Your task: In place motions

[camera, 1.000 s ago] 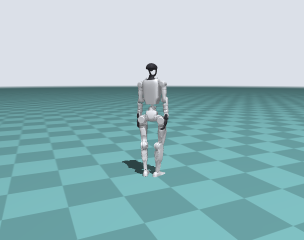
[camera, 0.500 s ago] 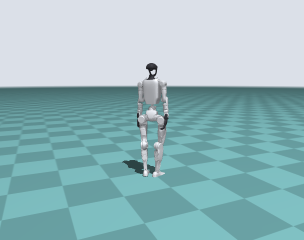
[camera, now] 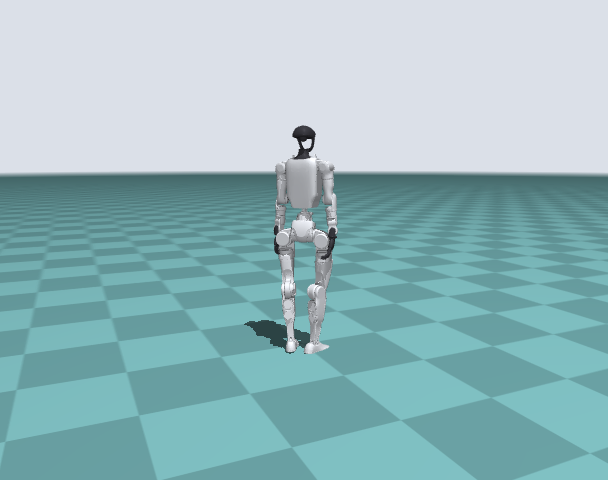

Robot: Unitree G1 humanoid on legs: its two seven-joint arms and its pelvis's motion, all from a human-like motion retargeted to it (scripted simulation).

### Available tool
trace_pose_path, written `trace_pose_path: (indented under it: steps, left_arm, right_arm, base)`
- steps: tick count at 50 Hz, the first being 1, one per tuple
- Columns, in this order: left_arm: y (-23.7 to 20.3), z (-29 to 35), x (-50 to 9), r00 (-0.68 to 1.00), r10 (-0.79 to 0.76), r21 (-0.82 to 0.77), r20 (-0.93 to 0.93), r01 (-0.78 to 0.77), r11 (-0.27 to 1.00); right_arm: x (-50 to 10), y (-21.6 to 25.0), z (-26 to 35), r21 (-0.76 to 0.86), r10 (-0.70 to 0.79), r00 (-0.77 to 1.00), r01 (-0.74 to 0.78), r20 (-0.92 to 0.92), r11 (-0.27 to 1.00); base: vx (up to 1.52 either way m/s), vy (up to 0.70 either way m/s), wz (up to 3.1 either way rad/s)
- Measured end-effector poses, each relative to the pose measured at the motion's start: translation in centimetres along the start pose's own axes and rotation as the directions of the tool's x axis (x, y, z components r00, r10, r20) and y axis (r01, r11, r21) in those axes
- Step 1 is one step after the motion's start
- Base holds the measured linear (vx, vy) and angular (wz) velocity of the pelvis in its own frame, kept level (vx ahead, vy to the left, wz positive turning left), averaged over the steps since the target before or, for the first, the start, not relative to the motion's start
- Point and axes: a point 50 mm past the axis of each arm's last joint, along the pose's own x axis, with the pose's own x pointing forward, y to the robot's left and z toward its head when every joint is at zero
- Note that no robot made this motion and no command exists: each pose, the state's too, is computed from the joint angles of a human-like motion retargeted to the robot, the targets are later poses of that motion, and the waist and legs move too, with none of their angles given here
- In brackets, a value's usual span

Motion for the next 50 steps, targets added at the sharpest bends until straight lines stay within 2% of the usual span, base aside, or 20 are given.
trace_pose_path:
  steps: [50]
  left_arm:
    - [0.09, -0.03, 0.0, 1.0, 0.005, -0.008, 0.003, -0.005, 1.0]
  right_arm:
    - [-0.04, -0.16, -0.2, -0.005, 0.002, 1.0, -0.002, -0.008, 1.0]
  base:
    - [0.0, 0.0, -0.01]
